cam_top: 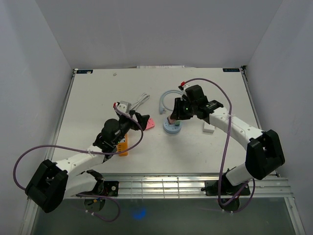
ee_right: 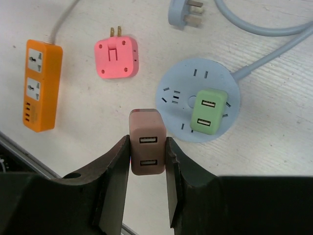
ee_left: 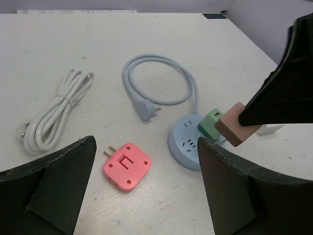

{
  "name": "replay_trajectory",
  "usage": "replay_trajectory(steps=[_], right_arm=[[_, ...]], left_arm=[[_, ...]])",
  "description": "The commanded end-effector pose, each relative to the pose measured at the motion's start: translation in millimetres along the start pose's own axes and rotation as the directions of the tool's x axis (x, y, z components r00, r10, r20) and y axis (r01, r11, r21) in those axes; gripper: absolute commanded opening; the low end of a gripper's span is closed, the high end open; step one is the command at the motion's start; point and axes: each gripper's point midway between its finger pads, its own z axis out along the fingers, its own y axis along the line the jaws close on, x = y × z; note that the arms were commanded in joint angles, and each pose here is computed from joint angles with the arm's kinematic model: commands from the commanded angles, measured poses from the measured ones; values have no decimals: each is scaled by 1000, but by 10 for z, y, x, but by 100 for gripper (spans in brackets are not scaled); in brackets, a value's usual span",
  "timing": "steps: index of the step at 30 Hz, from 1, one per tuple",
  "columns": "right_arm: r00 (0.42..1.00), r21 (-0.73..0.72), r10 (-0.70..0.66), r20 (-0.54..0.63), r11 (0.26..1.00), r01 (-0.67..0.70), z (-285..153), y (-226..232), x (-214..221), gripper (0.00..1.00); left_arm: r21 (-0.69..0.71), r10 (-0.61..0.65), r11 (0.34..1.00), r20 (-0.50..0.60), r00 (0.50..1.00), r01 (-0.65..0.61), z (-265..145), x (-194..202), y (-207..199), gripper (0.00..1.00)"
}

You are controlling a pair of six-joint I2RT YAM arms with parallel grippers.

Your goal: Insert the plug

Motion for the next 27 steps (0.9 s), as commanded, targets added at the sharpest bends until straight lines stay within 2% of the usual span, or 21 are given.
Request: replay_trajectory(steps=[1, 19, 27], right_arm=[[996, 100, -66, 66, 993, 59, -111, -17, -221, 8], [989, 255, -140, 39, 959, 125, 138, -63, -160, 8], [989, 270, -145, 24, 954, 133, 274, -98, -114, 8]], left_arm=[[-142, -30, 989, -5, 1000, 29, -98, 138, 258, 95], [-194, -56, 980, -5, 998, 54, -48, 179, 346, 95], [-185, -55, 981, 1, 998, 54, -51, 153, 329, 95]])
